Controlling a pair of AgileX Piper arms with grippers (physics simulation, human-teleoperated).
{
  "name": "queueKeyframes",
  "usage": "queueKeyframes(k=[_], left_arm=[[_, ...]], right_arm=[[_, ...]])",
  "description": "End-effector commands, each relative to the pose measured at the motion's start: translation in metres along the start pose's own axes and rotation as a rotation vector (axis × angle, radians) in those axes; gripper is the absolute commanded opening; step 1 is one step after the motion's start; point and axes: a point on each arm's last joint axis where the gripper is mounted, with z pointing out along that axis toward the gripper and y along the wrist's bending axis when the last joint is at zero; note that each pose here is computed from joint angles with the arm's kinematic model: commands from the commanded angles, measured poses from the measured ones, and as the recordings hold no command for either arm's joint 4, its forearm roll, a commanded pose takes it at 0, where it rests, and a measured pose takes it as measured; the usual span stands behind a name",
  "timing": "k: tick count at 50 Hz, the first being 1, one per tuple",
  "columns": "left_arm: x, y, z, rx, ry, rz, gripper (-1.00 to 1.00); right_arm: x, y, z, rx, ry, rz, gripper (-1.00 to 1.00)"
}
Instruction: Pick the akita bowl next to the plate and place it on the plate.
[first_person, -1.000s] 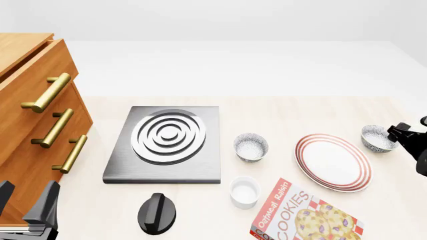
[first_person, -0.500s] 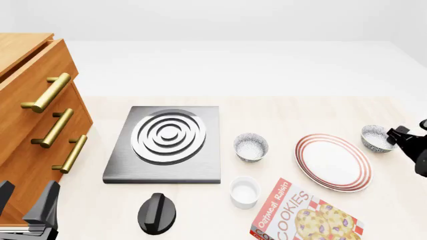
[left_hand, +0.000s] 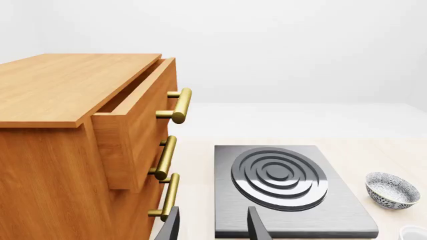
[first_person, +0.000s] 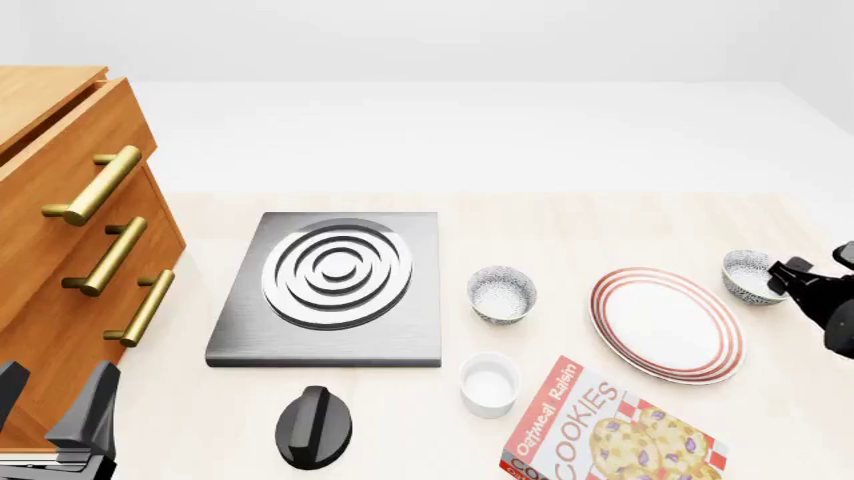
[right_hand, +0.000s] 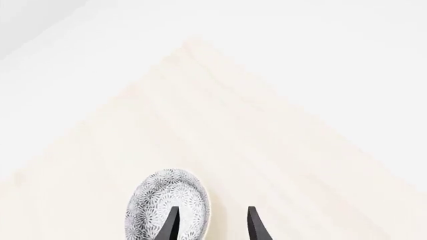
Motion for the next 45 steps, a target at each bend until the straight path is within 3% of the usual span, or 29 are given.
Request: queueKeyframes(k=[1, 45], left_arm=[[0.000, 0.000, 0.000, 0.000, 0.000, 0.000, 1.00], [0.000, 0.000, 0.000, 0.000, 0.000, 0.000, 1.00]], right_arm=[[0.003, 0.000, 0.001, 0.000, 0.011, 0.005, 1.00], [0.017, -0.001, 0.023, 0.012, 0.070, 0.023, 1.00]])
